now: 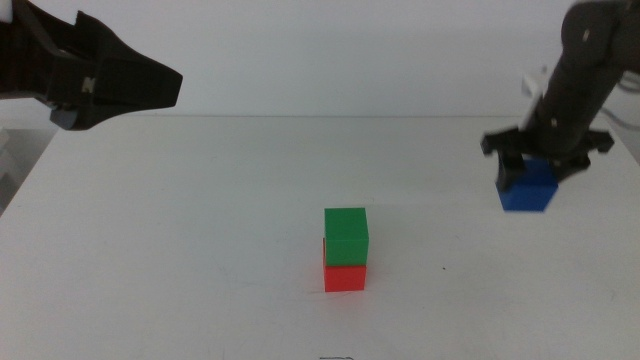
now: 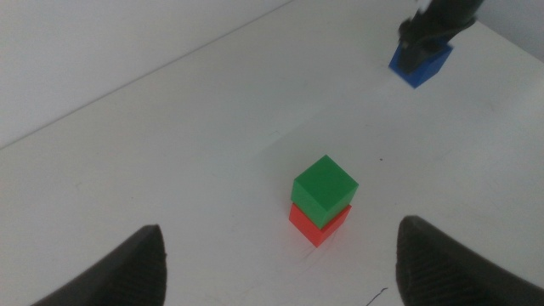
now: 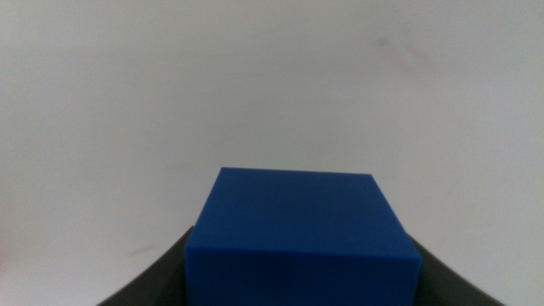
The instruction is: Stack red cubes first, then green, then blue cubes in a specific spot.
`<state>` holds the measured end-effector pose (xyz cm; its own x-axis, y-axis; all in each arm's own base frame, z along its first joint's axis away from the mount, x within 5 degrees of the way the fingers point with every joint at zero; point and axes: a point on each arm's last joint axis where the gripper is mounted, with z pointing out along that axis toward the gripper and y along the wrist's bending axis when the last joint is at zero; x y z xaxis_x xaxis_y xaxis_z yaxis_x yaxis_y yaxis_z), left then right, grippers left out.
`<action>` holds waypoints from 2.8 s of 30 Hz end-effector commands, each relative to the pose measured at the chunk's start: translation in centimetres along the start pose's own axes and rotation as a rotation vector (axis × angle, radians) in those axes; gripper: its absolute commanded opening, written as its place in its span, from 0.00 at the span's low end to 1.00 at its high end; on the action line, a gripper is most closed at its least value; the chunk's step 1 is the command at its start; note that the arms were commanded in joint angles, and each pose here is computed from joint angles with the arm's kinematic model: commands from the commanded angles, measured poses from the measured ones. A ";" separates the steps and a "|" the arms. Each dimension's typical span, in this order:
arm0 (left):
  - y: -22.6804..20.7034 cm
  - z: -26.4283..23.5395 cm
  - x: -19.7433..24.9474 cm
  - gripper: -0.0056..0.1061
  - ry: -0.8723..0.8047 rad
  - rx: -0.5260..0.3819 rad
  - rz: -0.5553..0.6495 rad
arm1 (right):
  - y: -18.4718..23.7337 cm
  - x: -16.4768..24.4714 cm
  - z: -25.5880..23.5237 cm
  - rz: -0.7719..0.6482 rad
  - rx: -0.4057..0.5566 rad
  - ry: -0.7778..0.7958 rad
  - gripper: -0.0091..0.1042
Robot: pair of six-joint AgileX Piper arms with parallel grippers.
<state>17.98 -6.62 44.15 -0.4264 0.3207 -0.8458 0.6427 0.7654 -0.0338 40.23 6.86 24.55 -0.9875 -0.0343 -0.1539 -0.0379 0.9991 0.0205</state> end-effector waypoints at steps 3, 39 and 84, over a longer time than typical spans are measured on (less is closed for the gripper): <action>-0.4 -1.0 -1.1 0.87 -0.094 -0.008 -0.013 | 2.9 2.8 -8.5 0.092 -0.038 -0.135 0.07; -0.4 -1.0 -1.1 0.87 -0.094 -0.009 -0.012 | 20.5 8.4 -9.8 -0.021 -0.099 -0.184 0.07; -0.4 -1.0 -1.1 0.87 -0.094 -0.009 -0.012 | 21.3 6.9 -8.5 -0.036 -0.093 -0.235 0.74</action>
<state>17.98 -6.61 44.14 -0.4264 0.3212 -0.8456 0.6425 0.7656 -0.0332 32.17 29.01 27.67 -0.9555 -0.0642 -0.2880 -0.0840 0.9948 0.0569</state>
